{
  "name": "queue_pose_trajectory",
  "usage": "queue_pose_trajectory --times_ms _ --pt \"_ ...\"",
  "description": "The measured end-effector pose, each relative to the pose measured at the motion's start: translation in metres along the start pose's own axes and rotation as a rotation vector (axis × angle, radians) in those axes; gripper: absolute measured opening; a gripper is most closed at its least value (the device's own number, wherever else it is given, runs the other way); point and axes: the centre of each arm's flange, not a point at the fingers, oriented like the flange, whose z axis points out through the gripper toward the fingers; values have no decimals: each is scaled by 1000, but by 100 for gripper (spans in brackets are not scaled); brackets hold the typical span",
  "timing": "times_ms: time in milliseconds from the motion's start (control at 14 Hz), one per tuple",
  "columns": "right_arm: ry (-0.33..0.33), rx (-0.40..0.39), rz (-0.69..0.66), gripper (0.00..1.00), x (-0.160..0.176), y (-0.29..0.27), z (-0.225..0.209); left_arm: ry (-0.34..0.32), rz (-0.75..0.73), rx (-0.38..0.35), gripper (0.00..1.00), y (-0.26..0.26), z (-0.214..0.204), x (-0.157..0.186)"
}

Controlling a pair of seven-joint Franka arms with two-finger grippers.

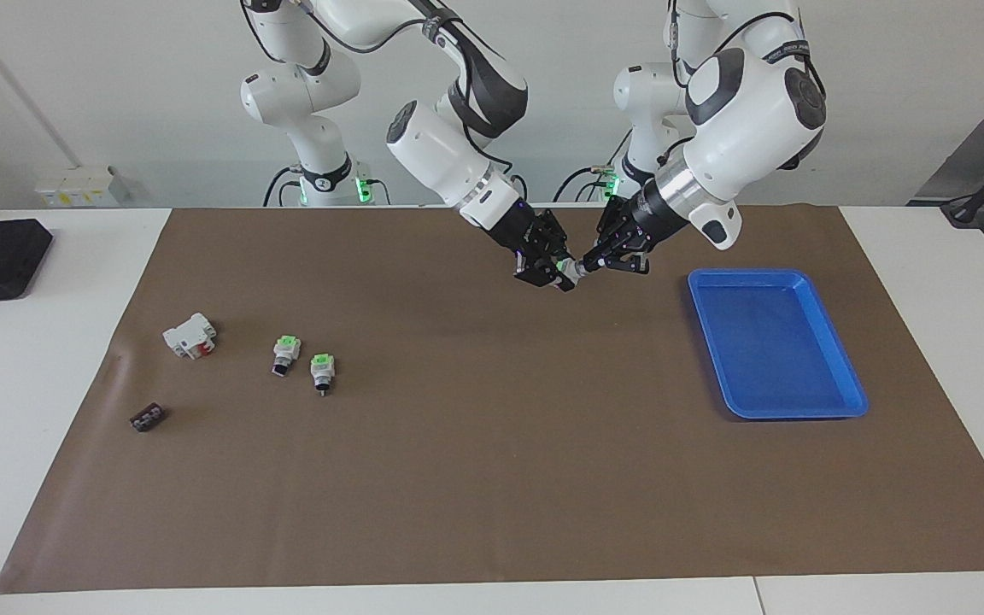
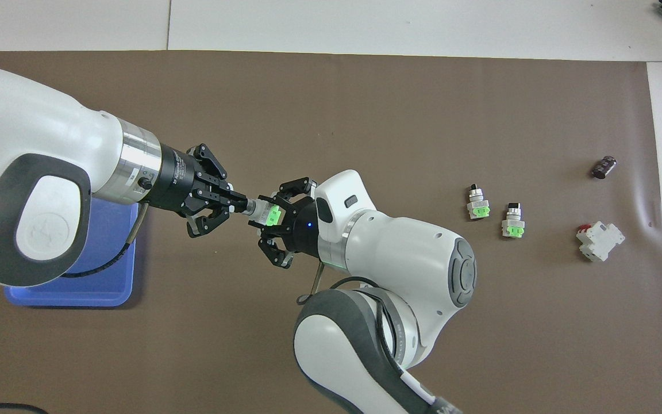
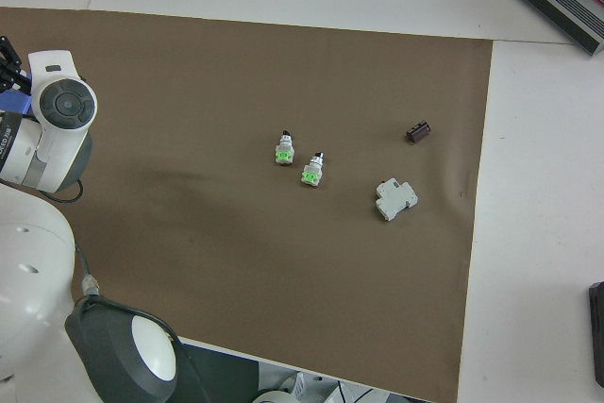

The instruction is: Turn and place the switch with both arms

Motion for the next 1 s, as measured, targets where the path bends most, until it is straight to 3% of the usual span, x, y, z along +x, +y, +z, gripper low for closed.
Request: queue_pose_trajectory --times_ms 498,997 --pt "0 3 -1 41 0 -1 2 14 -217 -5 10 -1 0 0" --pt "0 7 -2 41 1 -2 5 32 -298 -14 10 -2 -1 1"
